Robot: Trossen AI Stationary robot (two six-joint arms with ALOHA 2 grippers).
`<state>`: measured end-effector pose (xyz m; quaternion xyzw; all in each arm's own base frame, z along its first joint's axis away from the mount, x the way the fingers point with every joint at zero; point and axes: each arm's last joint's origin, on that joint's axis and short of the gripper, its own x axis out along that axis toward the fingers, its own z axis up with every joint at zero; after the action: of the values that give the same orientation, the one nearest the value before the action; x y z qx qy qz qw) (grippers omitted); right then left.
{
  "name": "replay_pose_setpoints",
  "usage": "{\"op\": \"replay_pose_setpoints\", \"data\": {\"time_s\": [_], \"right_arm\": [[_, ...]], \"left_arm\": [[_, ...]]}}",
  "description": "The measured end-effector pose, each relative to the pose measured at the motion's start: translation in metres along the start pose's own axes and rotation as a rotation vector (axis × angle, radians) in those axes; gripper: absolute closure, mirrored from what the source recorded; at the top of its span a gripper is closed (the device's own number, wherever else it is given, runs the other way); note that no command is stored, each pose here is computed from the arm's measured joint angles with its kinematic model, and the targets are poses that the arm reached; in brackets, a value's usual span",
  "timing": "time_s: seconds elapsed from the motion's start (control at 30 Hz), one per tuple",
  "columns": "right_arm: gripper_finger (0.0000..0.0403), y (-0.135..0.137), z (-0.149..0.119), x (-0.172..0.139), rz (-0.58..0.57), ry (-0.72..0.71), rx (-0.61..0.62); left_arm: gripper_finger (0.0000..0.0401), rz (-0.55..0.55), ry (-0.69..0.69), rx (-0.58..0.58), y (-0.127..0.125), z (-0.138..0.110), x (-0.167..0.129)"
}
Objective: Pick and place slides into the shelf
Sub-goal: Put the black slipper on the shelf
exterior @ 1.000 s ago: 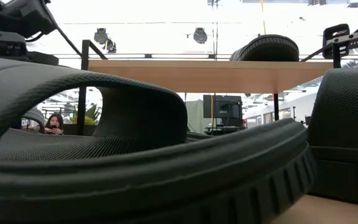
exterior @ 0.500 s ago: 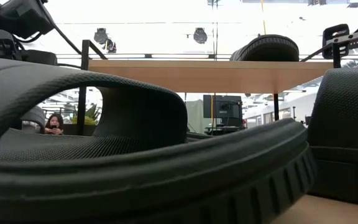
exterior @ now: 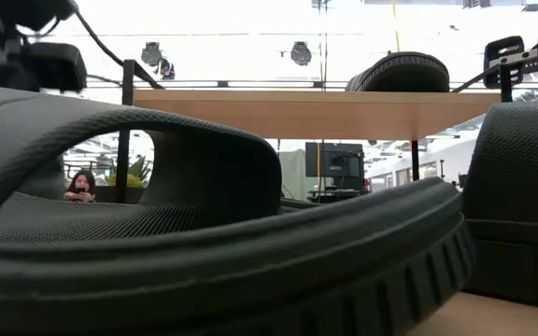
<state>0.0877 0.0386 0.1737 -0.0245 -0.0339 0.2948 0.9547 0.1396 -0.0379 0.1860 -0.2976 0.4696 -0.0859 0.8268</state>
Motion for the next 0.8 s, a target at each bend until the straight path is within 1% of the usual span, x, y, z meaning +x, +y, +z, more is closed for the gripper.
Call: {"op": "replay_pose_setpoints", "data": {"time_s": [0.07, 0.13, 0.2, 0.3, 0.4, 0.5, 0.6, 0.73, 0.8], "right_arm": [[0.0403, 0.0, 0.0, 0.0, 0.0, 0.0, -0.001], [0.0403, 0.0, 0.0, 0.0, 0.0, -0.001, -0.003], [0.0403, 0.0, 0.0, 0.0, 0.0, -0.002, -0.008], [0.0403, 0.0, 0.0, 0.0, 0.0, -0.002, -0.01], [0.0403, 0.0, 0.0, 0.0, 0.0, -0.004, -0.012], [0.0403, 0.0, 0.0, 0.0, 0.0, -0.004, -0.014], [0.0403, 0.0, 0.0, 0.0, 0.0, -0.004, -0.02], [0.0403, 0.0, 0.001, 0.0, -0.001, -0.006, -0.025], [0.0403, 0.0, 0.001, 0.0, -0.001, -0.011, -0.026]], "left_arm": [[0.0394, 0.013, -0.024, 0.026, -0.011, 0.006, -0.008], [0.0395, 0.053, -0.032, 0.063, -0.021, 0.009, -0.017], [0.0397, 0.095, -0.037, 0.095, -0.033, 0.013, -0.03], [0.0396, 0.146, -0.082, 0.146, -0.051, 0.02, -0.053], [0.0395, 0.168, -0.124, 0.232, -0.067, 0.024, -0.071], [0.0398, 0.152, -0.176, 0.329, -0.081, 0.028, -0.085], [0.0395, 0.155, -0.222, 0.457, -0.09, 0.031, -0.095], [0.0392, 0.143, -0.28, 0.636, -0.097, 0.036, -0.1], [0.0396, 0.104, -0.322, 0.744, -0.102, 0.04, -0.101]]}}
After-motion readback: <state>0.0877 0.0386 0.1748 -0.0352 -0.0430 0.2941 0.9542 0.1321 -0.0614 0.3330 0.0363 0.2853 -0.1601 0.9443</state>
